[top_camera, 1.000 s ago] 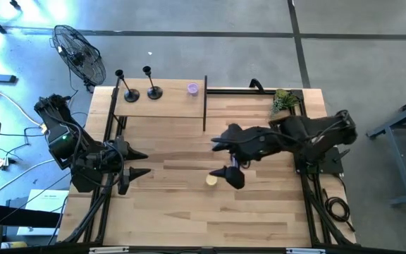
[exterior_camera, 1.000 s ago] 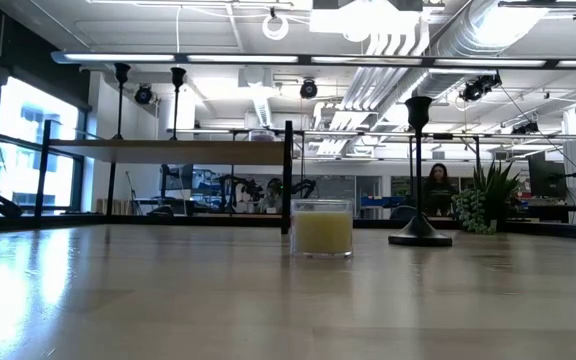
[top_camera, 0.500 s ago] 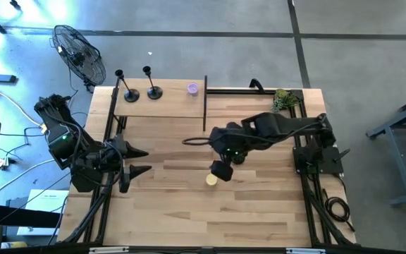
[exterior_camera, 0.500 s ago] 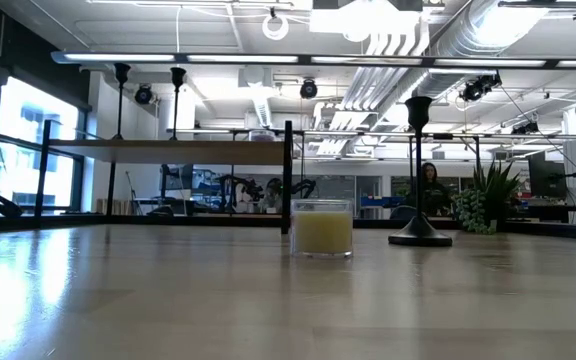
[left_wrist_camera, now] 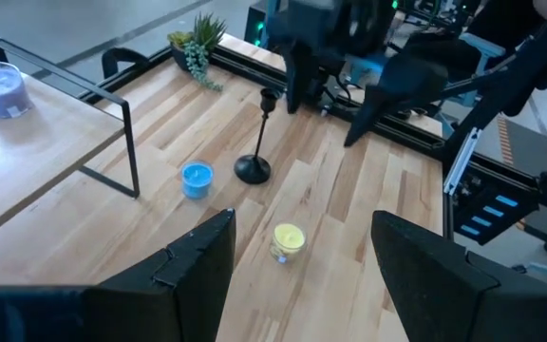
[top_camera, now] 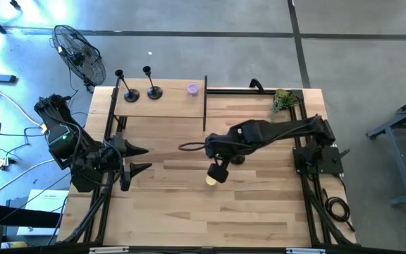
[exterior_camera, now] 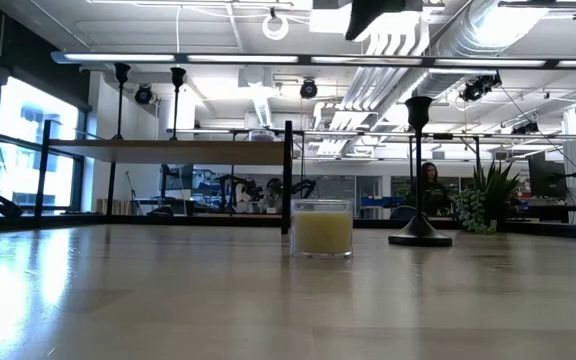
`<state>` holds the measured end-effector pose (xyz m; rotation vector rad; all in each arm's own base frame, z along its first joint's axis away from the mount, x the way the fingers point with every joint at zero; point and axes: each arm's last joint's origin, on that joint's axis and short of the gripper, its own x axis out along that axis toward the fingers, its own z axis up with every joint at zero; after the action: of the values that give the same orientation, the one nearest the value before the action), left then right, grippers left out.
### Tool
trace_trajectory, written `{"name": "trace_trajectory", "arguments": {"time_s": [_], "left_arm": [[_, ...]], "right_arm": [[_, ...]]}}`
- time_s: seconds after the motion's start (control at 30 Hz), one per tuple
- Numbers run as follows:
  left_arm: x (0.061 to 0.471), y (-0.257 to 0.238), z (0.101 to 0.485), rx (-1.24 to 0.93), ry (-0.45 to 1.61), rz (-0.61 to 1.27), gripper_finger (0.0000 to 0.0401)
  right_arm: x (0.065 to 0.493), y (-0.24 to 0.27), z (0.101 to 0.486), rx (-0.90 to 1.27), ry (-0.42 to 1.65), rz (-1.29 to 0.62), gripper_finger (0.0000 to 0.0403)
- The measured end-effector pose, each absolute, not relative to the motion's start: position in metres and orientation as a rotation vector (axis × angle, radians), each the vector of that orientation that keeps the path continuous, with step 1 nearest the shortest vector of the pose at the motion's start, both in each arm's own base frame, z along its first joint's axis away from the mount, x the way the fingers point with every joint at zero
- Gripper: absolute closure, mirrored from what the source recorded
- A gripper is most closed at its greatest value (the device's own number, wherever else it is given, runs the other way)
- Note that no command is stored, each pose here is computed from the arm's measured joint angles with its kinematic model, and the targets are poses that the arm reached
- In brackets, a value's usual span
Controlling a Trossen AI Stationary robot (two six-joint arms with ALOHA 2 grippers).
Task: Pick & Place candle stick holders
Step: Put the yellow candle on the shelf
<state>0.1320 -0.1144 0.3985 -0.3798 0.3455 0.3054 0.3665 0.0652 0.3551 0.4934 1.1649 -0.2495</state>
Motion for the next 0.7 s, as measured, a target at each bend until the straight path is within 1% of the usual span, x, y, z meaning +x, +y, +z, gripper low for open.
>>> {"name": "trace_trajectory", "arguments": {"time_s": [0.2, 0.33, 0.53, 0.7], "left_arm": [[0.133, -0.114, 0.398, -0.378, 0.323, 0.330, 0.0158], [0.133, -0.114, 0.399, -0.387, 0.309, 0.344, 0.0158], [0.133, -0.114, 0.399, -0.393, 0.295, 0.358, 0.0158], [0.133, -0.114, 0.399, -0.403, 0.293, 0.360, 0.0158]], "right_arm": [[0.369, 0.065, 0.338, 0.521, 1.207, -0.243, 0.0010], [0.376, 0.066, 0.336, 0.522, 1.146, -0.211, 0.0009], [0.386, 0.069, 0.338, 0.579, 1.063, -0.150, 0.0009], [0.386, 0.068, 0.338, 0.577, 1.052, -0.156, 0.0010]]}}
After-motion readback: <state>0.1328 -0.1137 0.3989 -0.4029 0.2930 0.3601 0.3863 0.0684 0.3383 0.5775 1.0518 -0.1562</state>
